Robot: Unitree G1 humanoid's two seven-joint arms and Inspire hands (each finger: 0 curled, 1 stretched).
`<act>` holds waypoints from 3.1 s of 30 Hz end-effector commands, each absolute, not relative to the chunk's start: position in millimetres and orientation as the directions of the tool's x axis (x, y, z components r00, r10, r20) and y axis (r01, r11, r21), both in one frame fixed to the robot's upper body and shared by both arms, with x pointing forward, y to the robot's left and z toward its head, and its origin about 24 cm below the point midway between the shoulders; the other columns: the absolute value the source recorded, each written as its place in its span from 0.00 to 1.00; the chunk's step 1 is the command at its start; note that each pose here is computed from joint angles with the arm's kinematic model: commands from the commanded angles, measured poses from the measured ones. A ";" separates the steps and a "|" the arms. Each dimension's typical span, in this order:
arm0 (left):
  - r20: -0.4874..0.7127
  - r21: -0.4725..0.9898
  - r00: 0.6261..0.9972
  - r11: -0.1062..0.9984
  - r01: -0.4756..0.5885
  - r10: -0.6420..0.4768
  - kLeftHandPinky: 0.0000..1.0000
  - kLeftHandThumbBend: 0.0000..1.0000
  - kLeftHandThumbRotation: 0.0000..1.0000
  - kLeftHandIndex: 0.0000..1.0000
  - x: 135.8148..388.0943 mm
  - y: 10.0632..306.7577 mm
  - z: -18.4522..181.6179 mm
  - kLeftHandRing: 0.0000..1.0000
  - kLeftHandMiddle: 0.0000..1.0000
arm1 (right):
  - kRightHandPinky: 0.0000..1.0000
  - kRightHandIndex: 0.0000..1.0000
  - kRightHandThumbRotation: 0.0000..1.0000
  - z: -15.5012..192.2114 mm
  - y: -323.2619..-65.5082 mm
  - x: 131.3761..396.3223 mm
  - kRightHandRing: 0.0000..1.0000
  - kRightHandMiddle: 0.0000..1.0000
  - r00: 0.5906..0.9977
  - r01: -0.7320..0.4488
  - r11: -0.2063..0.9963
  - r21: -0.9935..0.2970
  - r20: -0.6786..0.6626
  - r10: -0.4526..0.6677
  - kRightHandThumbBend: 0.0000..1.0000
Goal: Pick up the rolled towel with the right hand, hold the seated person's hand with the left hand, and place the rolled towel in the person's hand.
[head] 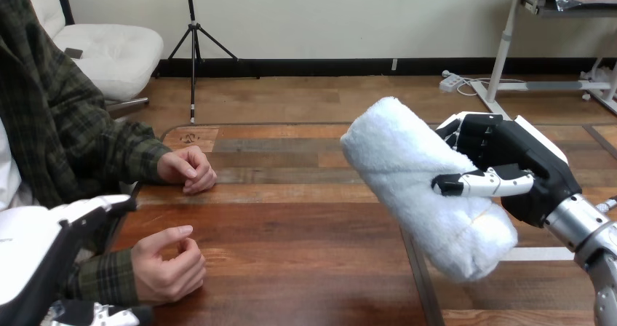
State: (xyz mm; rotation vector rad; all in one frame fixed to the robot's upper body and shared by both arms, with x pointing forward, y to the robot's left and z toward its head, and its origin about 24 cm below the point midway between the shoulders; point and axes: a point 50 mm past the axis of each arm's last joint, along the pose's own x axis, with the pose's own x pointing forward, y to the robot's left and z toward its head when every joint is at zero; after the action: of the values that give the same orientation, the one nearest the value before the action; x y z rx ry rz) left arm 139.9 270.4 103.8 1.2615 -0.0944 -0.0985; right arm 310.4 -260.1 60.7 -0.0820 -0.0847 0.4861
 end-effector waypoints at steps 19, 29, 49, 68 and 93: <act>-0.088 0.983 0.991 0.155 0.102 -0.096 0.71 1.00 0.23 0.80 166.5 302.2 77.9 0.78 0.79 | 0.25 0.46 0.00 110.2 -264.9 304.9 0.30 0.39 0.829 -0.462 0.863 -0.204 0.246 0.502 0.88; -0.166 0.981 0.984 0.091 0.172 -0.072 0.73 1.00 0.27 0.81 171.7 312.9 64.3 0.79 0.80 | 0.24 0.46 0.00 118.7 -266.1 299.1 0.30 0.39 0.817 -0.464 0.857 -0.224 0.265 0.512 0.88; -0.240 0.969 0.969 0.055 0.243 -0.053 0.73 1.00 0.28 0.79 180.3 329.9 33.4 0.77 0.78 | 0.21 0.45 0.00 131.8 -266.1 290.3 0.29 0.39 0.785 -0.492 0.842 -0.223 0.305 0.539 0.88; -0.172 0.981 0.982 0.075 0.178 -0.073 0.61 1.00 0.12 0.73 184.5 330.3 17.2 0.67 0.71 | 0.22 0.44 0.00 142.0 -266.5 280.1 0.29 0.39 0.761 -0.502 0.834 -0.227 0.343 0.551 0.88; -0.125 0.989 0.989 0.074 0.131 -0.080 0.55 1.00 0.04 0.70 191.2 323.7 16.6 0.62 0.68 | 0.22 0.44 0.01 147.5 -269.5 276.0 0.30 0.39 0.737 -0.512 0.823 -0.247 0.365 0.568 0.88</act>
State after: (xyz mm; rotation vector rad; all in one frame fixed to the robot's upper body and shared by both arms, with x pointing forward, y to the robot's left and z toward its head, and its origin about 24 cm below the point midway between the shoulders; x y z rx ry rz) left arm 188.2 324.3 21.6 1.4585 0.0115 -0.1104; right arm 274.9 -265.6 120.1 -0.0906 -0.3295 0.6014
